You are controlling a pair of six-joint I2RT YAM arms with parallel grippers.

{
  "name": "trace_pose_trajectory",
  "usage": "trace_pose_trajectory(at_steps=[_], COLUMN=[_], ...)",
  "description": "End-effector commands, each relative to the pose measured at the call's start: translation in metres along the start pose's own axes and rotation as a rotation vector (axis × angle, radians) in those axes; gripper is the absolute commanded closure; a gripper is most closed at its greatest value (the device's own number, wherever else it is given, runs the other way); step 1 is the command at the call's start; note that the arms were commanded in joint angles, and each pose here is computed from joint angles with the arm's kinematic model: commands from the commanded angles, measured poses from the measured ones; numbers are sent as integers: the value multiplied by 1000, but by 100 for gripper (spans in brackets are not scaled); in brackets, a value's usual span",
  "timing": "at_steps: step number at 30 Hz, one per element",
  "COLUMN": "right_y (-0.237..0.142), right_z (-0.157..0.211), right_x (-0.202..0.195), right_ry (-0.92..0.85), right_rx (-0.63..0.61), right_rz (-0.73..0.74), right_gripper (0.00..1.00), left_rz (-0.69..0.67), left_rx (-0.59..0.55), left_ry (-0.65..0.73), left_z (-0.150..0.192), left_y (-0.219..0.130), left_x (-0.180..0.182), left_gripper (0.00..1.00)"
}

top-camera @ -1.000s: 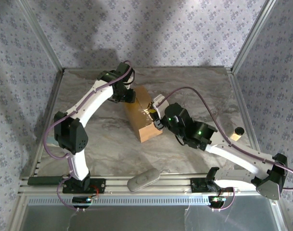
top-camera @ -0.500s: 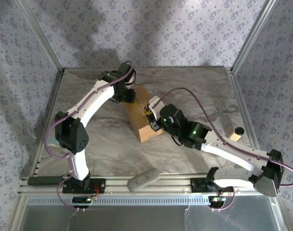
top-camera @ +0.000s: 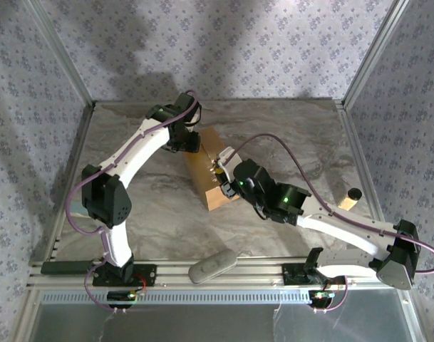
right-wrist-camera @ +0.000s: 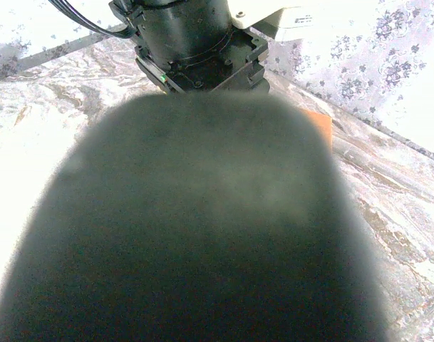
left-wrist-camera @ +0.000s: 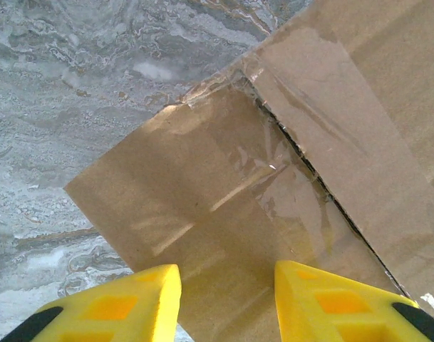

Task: Unpack the express box

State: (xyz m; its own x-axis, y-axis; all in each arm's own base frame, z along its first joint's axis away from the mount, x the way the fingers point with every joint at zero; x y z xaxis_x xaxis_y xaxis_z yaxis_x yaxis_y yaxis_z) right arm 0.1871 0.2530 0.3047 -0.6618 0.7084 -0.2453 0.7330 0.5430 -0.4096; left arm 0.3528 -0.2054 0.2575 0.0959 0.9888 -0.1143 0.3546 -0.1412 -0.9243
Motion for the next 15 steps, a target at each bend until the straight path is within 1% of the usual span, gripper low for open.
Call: trace_pose_trajectory(at_steps=[1,15], right_y=[-5,-7], right_z=[4,8], right_x=[-4,-4], right_ry=[-21,-38], right_rx=[9,21], right_rz=[40,50], right_gripper=[100,100], left_rz=[-58,-70], left_rx=[121,127], left_ry=[30,33], left_z=[16,17], left_y=[28,29], left_x=[3,4], left_gripper=[60,62])
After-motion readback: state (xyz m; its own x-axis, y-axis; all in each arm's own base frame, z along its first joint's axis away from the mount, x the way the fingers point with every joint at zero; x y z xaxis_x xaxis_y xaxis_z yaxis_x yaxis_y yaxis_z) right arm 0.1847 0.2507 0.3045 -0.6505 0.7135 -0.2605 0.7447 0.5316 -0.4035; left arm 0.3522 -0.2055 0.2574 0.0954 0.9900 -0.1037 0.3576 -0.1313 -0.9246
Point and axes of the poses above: each hand's point on the last joint's axis, 136 mm out from that joint toward the fingers, its own y axis out along the fingers, its own x axis along the line the jaws close on, z = x × y, the point moved 8 cm from there along -y, back along the fingers, and after that the axes turned 8 degrees about -y, right-handed, at the moved point
